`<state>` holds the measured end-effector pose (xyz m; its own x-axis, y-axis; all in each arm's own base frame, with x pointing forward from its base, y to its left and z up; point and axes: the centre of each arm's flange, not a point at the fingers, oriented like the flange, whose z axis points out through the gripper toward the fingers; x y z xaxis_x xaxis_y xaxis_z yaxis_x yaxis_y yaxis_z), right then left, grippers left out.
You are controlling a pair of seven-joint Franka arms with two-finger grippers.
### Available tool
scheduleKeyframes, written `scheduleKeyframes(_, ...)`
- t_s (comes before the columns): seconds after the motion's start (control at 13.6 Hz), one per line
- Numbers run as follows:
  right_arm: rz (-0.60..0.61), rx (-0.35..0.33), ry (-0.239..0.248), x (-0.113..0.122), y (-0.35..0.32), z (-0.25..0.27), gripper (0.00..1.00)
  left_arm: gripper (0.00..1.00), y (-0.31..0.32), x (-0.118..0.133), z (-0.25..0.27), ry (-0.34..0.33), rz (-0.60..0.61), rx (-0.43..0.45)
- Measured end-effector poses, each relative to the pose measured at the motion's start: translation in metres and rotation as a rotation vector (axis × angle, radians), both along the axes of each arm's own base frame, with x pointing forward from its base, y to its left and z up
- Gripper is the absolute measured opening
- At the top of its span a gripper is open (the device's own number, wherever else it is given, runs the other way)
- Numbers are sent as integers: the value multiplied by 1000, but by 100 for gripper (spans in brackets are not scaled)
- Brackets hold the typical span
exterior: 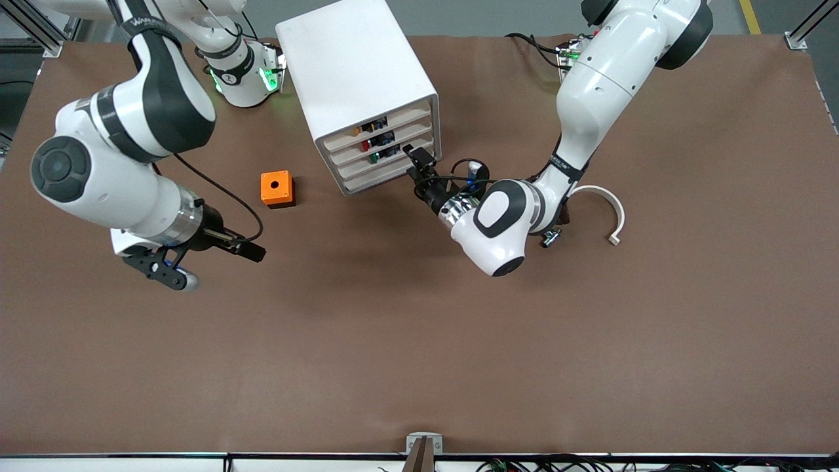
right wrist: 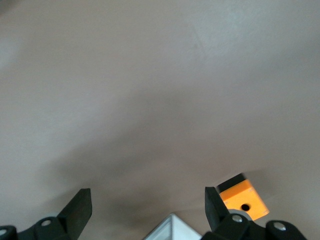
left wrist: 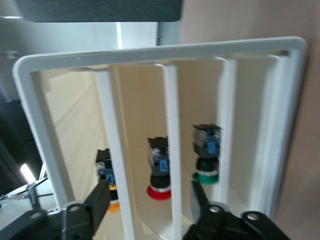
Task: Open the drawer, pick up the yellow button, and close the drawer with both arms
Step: 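Grasp the drawer front with the left gripper while the right gripper approaches, then pull the drawer open with the left gripper while the right gripper reaches in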
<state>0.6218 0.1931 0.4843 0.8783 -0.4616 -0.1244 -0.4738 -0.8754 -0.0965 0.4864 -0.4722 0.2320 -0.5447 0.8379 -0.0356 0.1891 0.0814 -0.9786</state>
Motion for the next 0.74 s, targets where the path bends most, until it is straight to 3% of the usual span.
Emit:
scheduleKeyframes(0.22, -72, 23, 7, -12, 39, 12, 100, 69, -21, -26, 1, 47, -58, 19)
scheduleKeyframes(0.44, -181, 51, 9, -19, 70, 19, 100, 59, -39, -53, 4, 83, -132, 21)
scheduleKeyframes(0.74, -315, 102, 4, -18, 95, 18, 100, 15, -40, -58, 5, 100, -154, 16)
